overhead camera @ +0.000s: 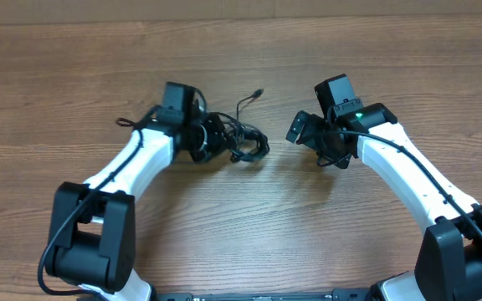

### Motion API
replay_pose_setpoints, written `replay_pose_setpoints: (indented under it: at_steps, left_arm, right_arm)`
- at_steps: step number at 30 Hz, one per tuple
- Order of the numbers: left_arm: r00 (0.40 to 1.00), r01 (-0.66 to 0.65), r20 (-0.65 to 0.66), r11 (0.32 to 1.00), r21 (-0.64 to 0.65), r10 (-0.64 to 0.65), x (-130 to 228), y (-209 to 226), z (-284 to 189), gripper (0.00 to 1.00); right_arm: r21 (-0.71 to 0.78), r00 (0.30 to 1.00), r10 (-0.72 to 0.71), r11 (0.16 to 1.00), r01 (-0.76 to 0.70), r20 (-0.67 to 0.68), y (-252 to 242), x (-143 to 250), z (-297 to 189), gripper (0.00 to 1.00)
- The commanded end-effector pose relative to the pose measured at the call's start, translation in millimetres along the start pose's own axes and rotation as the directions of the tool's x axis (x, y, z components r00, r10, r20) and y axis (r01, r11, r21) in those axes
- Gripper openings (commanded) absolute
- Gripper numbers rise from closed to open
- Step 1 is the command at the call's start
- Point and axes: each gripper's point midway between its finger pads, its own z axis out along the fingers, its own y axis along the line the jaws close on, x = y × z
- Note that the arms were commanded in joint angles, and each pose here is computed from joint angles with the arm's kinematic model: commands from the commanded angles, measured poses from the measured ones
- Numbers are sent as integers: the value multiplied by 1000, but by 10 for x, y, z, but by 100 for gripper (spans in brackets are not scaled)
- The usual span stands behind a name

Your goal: Untangle cables

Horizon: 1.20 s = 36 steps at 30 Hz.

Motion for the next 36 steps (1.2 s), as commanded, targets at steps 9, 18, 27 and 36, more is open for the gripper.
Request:
replay_pose_setpoints:
  at_steps: [9, 18, 27, 36]
  left_arm:
    - [980, -160, 77, 958, -237, 183, 223, 242, 178, 68]
    - [941, -204, 175, 896, -395, 291, -23, 447, 69, 93]
    - [914, -277, 233, 932, -234, 331, -129, 16, 149, 95]
    - [876, -343, 271, 911, -229, 398, -223, -92, 133, 90]
  right_arm:
    - [-9, 1000, -11, 1000, 11, 0, 35, 7, -104, 100]
    - [-7, 1000, -9, 1000, 9, -14, 24, 37, -103, 100]
    - [-49, 996, -8, 999, 4, -87, 103, 142, -13, 100]
    - [-31, 986, -41, 999, 36, -163, 185, 349, 260, 100]
